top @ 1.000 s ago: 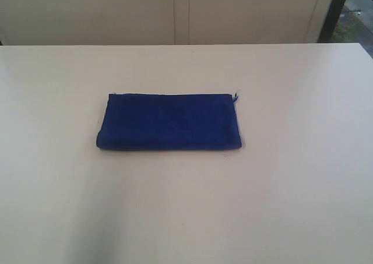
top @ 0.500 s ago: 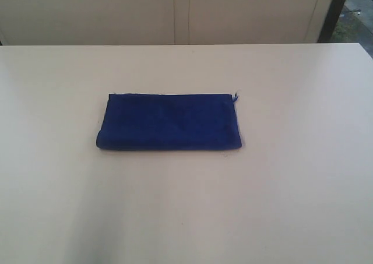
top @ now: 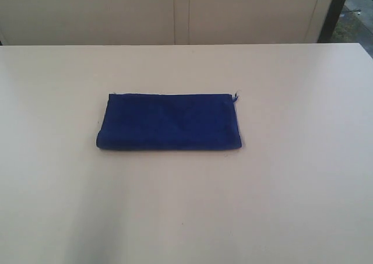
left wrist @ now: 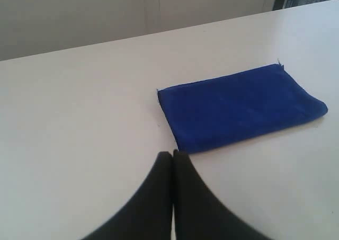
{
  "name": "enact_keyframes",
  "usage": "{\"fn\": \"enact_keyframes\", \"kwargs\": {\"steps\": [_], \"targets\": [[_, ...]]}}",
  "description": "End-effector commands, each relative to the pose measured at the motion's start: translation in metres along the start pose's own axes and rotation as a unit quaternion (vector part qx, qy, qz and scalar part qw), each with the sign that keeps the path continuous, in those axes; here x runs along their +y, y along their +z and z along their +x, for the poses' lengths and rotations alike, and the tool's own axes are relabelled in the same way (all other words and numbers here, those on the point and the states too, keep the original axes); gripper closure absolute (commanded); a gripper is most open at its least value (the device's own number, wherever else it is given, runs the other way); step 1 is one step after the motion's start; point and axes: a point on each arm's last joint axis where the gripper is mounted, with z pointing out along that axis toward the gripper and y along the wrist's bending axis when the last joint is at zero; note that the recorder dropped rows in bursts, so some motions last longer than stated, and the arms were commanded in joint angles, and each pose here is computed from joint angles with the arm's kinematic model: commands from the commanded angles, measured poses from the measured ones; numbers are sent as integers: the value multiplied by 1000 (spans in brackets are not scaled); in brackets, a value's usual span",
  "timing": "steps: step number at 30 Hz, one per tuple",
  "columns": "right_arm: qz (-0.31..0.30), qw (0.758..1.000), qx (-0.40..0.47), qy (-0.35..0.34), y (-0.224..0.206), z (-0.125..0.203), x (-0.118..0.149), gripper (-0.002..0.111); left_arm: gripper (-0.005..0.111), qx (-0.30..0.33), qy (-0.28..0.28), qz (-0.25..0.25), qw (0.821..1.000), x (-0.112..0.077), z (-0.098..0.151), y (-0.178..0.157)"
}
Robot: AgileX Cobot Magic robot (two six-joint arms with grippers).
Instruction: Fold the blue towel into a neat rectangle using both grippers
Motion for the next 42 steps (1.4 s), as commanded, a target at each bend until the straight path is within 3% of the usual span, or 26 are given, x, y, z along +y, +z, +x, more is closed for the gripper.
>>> {"fn": "enact_keyframes", "kwargs": {"steps": [1,22,28,38,42], "targets": [[2,1000,9,-5,0,13,0,108,107,-2,-5,3,1000,-1,1,0],[0,1000,26,-4,-1,20,1,108,107,-2,-4,3,1000,-1,1,0],[1,999,26,47,-1,20,1,108,107,-2,-4,3,1000,-1,1,0],[1,998,27,49,-1,20,1,108,107,-2,-4,3,1000,-1,1,0],[-2,996,75,49,-2,28,2,108,107,-2,-4,3,1000,-1,1,0]]}}
